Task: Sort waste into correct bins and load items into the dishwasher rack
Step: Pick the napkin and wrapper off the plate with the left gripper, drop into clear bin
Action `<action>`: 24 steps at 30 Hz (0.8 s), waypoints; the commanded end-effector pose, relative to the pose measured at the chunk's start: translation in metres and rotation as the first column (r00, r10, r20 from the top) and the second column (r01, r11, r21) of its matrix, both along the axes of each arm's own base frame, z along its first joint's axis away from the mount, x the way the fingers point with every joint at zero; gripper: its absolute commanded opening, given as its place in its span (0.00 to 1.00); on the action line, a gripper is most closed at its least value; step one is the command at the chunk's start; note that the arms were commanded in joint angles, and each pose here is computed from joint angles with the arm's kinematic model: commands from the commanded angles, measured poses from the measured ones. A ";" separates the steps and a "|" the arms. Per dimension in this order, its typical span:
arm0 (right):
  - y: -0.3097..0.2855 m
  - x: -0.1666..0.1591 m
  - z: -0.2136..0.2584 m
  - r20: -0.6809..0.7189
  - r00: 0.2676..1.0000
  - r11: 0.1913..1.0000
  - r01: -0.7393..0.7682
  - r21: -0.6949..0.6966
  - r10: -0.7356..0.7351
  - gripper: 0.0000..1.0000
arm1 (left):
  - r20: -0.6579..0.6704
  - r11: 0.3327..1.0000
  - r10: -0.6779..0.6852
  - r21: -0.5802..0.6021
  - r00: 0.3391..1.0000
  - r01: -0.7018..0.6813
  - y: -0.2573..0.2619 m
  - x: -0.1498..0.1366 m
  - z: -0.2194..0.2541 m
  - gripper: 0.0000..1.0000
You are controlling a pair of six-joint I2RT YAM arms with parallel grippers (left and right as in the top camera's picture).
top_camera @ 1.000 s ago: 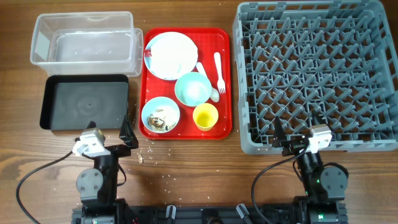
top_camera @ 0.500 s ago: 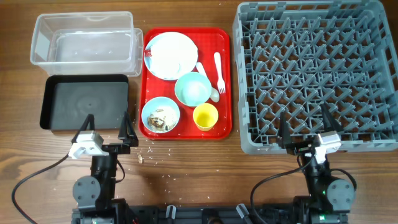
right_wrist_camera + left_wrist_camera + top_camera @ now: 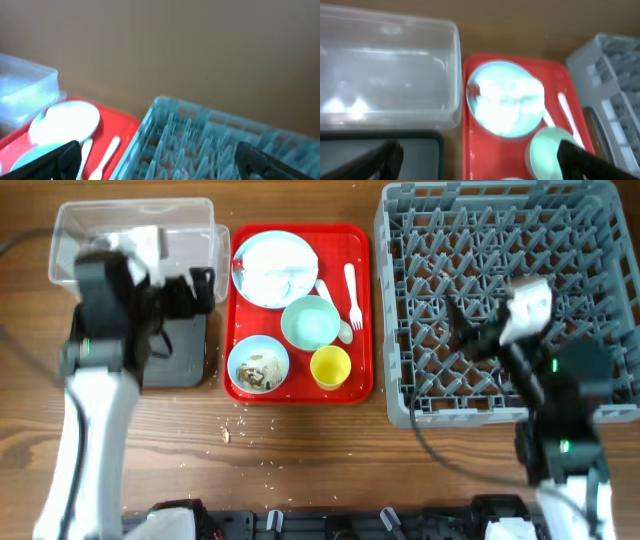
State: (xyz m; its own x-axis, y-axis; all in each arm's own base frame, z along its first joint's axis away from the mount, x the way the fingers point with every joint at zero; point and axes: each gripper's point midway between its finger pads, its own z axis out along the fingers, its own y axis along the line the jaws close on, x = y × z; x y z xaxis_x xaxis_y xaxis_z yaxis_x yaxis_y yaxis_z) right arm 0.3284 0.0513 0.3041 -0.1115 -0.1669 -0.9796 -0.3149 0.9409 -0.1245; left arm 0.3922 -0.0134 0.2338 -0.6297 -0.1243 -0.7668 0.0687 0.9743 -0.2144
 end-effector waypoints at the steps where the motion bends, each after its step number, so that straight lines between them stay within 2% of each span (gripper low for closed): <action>1: 0.005 0.030 0.004 -0.131 0.991 1.000 -0.026 -0.001 0.026 1.00 | -0.097 0.974 -0.202 0.087 0.975 0.210 -0.033 0.053 0.005 1.00; 3: 0.005 0.046 -0.006 -0.223 0.974 1.000 -0.027 0.000 0.026 1.00 | -0.164 0.917 -0.336 0.166 0.927 0.362 -0.055 0.076 -0.008 1.00; 5: 0.015 0.054 -0.021 -0.269 0.959 0.996 -0.083 0.032 0.089 1.00 | -0.240 0.835 -0.457 0.216 0.857 0.506 -0.079 0.089 -0.039 1.00; 6: 0.023 0.055 -0.029 -0.290 0.948 0.991 -0.123 0.053 0.133 1.00 | -0.275 0.789 -0.508 0.233 0.817 0.569 -0.089 0.089 -0.056 1.00; 7: 0.033 0.056 -0.039 -0.319 0.927 0.980 -0.177 0.088 0.197 1.00 | -0.339 0.701 -0.587 0.241 0.735 0.671 -0.110 0.085 -0.090 1.00; 9: 0.039 0.057 -0.049 -0.345 0.908 0.971 -0.208 0.115 0.236 1.00 | -0.374 0.671 -0.614 0.217 0.695 0.709 -0.131 0.083 -0.114 1.00; 11: 0.046 0.056 -0.058 -0.367 0.887 0.959 -0.242 0.146 0.279 1.00 | -0.423 0.677 -0.611 0.159 0.669 0.719 -0.150 0.069 -0.130 1.00; 12: 0.046 0.057 -0.061 -0.375 0.882 0.957 -0.245 0.154 0.286 1.00 | -0.429 0.658 -0.627 0.155 0.650 0.737 -0.162 0.064 -0.131 1.00; 14: 0.046 0.057 -0.065 -0.388 0.877 0.957 -0.242 0.157 0.285 1.00 | -0.415 0.640 -0.640 0.179 0.647 0.747 -0.174 0.065 -0.130 1.00; 16: 0.046 0.056 -0.067 -0.397 0.872 0.958 -0.240 0.159 0.285 1.00 | -0.372 0.652 -0.614 0.258 0.696 0.713 -0.170 0.087 -0.130 1.00; 19: 0.046 0.056 -0.068 -0.402 0.871 0.958 -0.238 0.158 0.282 1.00 | -0.332 0.684 -0.577 0.302 0.746 0.664 -0.154 0.116 -0.143 1.00; 21: 0.045 0.056 -0.069 -0.406 0.871 0.960 -0.233 0.156 0.277 1.00 | -0.350 0.713 -0.537 0.298 0.768 0.635 -0.131 0.127 -0.161 1.00; 24: 0.045 0.056 -0.069 -0.406 0.871 0.960 -0.232 0.156 0.277 1.00 | -0.392 0.734 -0.509 0.267 0.767 0.624 -0.111 0.129 -0.189 1.00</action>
State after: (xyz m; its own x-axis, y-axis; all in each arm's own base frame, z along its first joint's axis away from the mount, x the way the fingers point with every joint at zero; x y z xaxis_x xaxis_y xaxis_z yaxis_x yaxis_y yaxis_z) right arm 0.3822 0.0925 0.2292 -0.4912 -0.1547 -0.8572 -0.5319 0.8326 0.1545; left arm 0.5169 -0.1349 0.0606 -0.6587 0.5795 -0.4799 0.6381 0.7682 0.0518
